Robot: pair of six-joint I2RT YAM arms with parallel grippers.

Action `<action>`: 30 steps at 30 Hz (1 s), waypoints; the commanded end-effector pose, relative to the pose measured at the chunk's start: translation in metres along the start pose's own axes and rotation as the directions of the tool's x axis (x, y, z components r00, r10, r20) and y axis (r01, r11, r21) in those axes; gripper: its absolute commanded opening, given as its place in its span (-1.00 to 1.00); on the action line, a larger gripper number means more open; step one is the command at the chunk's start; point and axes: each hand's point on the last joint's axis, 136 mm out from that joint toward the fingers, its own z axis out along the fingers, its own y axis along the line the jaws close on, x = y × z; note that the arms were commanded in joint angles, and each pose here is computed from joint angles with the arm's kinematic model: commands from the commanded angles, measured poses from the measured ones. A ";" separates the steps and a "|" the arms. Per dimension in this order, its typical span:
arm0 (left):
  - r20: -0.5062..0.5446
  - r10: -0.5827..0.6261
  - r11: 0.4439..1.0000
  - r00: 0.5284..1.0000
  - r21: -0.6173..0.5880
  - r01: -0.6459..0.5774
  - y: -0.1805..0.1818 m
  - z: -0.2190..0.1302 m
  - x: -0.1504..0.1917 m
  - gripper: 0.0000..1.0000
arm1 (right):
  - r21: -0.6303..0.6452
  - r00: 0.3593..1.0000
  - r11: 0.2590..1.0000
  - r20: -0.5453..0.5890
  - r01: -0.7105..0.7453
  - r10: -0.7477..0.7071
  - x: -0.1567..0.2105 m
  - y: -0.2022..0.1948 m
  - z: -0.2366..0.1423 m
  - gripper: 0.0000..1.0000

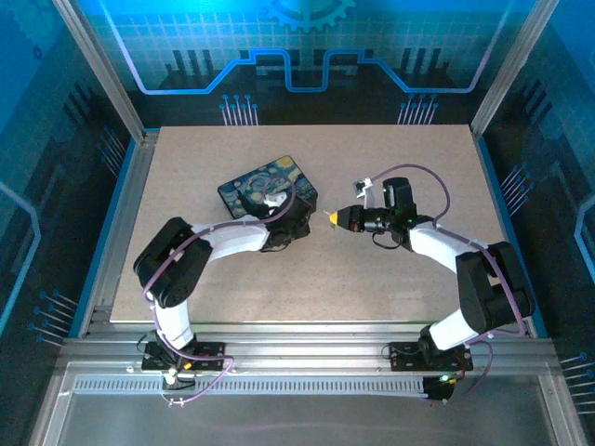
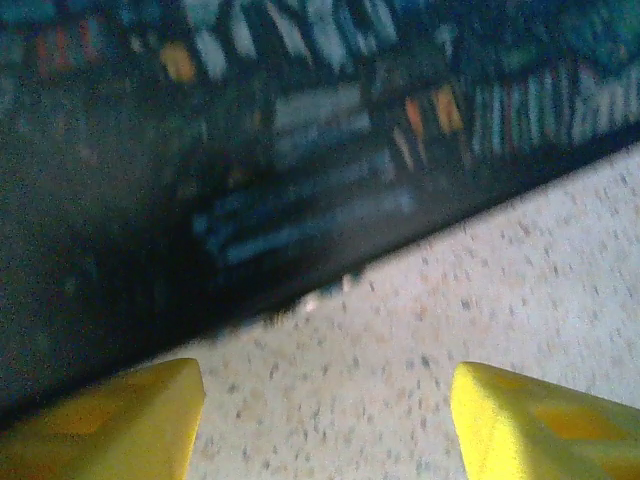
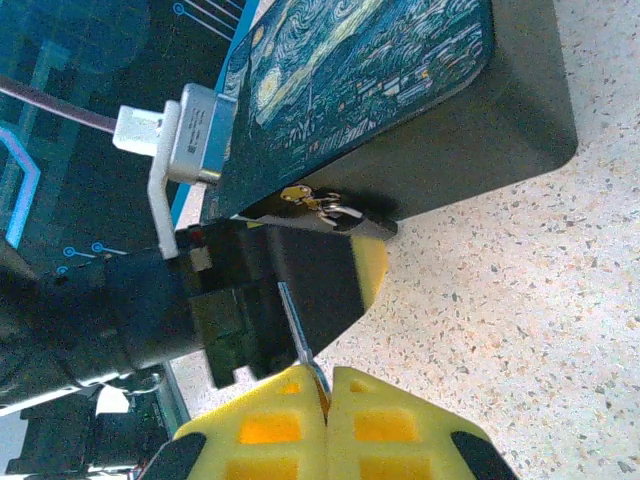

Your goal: Unlock a padlock with a key

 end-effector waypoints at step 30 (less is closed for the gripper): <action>0.204 -0.003 0.918 0.979 -0.388 0.083 0.039 0.017 -0.019 -0.24 | -0.133 0.999 0.990 0.012 0.048 -0.047 -0.009 0.008 -0.004 -1.00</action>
